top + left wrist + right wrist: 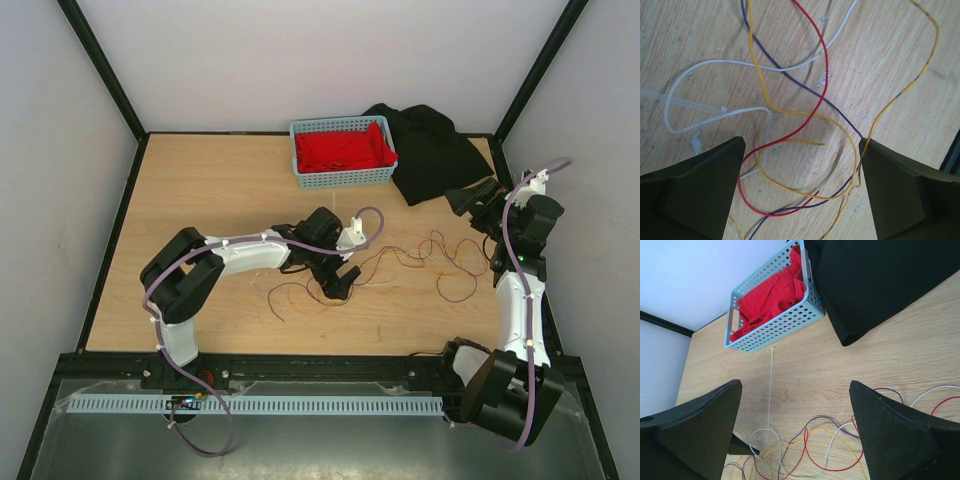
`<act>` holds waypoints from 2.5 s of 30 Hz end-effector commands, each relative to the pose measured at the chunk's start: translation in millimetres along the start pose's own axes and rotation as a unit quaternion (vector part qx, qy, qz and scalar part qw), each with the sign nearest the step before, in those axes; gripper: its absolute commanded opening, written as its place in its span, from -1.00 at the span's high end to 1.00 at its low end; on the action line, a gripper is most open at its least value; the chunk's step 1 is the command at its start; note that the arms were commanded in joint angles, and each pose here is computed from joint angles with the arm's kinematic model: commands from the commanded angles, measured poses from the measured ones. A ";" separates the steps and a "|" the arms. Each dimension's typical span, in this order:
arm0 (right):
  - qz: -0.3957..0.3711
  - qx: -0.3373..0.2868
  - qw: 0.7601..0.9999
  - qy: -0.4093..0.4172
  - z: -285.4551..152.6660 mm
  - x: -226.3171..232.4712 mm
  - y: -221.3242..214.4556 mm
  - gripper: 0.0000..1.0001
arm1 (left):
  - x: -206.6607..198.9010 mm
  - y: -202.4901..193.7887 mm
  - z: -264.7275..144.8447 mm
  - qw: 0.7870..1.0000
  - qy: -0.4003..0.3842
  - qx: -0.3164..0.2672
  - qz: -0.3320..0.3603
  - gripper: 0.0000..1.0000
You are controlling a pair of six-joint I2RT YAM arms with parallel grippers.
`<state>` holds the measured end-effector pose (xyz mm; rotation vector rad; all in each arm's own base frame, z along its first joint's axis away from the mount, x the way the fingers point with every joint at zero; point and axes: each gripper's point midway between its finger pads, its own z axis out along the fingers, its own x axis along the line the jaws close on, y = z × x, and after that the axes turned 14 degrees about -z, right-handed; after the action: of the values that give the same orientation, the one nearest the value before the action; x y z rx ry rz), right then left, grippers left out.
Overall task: Zip-tie the wires
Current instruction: Move the cable to the center of the board.
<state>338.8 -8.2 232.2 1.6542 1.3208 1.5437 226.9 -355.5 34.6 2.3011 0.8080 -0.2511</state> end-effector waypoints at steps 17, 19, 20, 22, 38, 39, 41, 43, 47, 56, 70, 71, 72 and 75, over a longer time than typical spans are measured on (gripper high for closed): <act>-0.009 -0.008 1.000 0.013 -0.3 5.2 0.3 -0.99 | -18.3 -7.8 6.3 1.000 -0.012 0.012 0.003 -0.97; -0.010 -0.007 1.000 0.013 -0.1 4.9 -0.1 -0.99 | -19.0 -11.4 7.2 1.000 -0.002 0.016 0.004 -0.97; -0.010 -0.008 1.000 0.014 0.0 4.9 0.2 -0.99 | -18.2 -13.7 8.0 1.000 0.007 0.019 0.004 -0.97; -0.011 -0.009 1.000 0.013 -0.2 5.1 0.6 -0.98 | -15.2 -19.8 10.7 0.999 0.027 0.028 0.007 -0.96; -0.012 -0.010 1.000 0.014 0.3 5.5 2.6 -0.99 | -0.4 -54.9 18.6 0.989 0.113 0.092 0.019 -0.44; -0.012 -0.011 1.000 0.014 0.4 5.6 2.7 -0.99 | 0.7 -57.1 19.0 0.989 0.115 0.095 0.017 -0.34; -0.012 -0.011 1.000 0.014 0.6 5.0 3.0 -0.99 | 3.2 -61.1 19.0 0.987 0.123 0.102 0.014 -0.11; -0.011 -0.010 1.000 0.014 0.6 5.2 2.8 -0.99 | 6.1 -64.4 18.5 0.986 0.131 0.106 0.011 0.10; -0.010 -0.010 1.000 0.013 0.3 4.7 2.0 -0.99 | 10.3 -72.4 16.8 0.983 0.141 0.115 0.005 0.34; -0.009 -0.010 1.000 0.013 -1.1 6.4 2.3 -0.99 | 14.6 -95.6 8.1 0.978 0.158 0.131 -0.021 0.75; -0.039 0.011 0.998 0.040 16.0 53.3 -8.5 -0.99 | 9.7 -101.6 -54.3 0.984 0.122 0.094 -0.085 1.00; -0.041 0.016 0.998 0.044 18.7 57.7 -12.2 -0.99 | 10.8 -101.8 -60.3 0.985 0.119 0.087 -0.093 1.00; -0.043 0.021 0.998 0.048 21.3 62.6 -16.4 -0.99 | 12.2 -101.5 -66.3 0.985 0.116 0.080 -0.101 1.00; -0.054 0.037 0.996 0.054 29.2 76.4 -31.4 -0.99 | 17.9 -102.8 -83.1 0.985 0.108 0.059 -0.125 1.00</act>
<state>339.7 66.2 224.5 1.5816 1.5095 1.5829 181.5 -247.0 19.5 2.4244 1.1744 -0.0864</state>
